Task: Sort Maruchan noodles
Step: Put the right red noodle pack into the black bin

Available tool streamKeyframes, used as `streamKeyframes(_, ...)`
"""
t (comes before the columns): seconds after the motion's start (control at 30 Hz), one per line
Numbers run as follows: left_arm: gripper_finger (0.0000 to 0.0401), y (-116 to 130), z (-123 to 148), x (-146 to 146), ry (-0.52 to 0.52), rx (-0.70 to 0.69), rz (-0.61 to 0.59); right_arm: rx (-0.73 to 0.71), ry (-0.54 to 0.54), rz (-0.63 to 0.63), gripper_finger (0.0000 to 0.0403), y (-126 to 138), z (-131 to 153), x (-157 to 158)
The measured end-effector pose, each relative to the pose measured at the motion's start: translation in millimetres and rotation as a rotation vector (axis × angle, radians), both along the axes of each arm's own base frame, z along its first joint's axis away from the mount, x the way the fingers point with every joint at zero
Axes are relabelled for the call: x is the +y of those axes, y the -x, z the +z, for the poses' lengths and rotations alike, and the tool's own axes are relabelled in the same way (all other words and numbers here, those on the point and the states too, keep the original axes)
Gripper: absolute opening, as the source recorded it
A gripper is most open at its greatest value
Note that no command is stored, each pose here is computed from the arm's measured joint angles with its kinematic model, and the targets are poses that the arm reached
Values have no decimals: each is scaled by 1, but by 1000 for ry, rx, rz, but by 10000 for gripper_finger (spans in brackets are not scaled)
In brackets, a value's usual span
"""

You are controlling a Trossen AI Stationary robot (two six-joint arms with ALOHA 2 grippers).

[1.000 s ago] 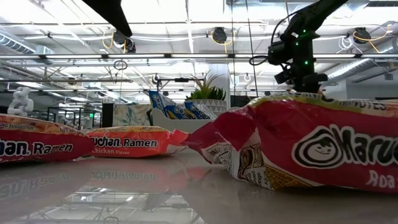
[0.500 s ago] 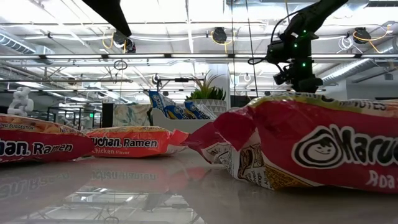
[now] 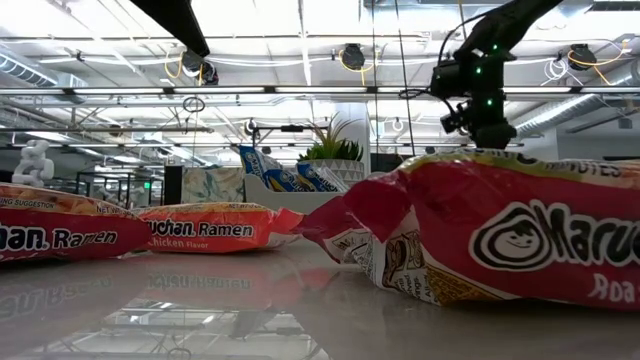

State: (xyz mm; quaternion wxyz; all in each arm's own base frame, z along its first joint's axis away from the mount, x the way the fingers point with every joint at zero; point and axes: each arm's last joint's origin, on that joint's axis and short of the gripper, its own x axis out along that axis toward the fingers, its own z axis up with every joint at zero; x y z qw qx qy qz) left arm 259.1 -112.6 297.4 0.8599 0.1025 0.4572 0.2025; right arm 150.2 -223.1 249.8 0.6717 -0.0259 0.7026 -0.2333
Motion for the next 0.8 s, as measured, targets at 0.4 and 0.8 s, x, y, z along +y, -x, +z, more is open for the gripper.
streamKeyframes(0.4, 328, 0, 0, 0, -1, 1, 1, -30, -66, 83, 180, 7, 23, 63)
streamKeyframes(0.8, 328, 0, 0, 0, -3, 2, -2, 0, -47, 87, 181, 30, -57, 94)
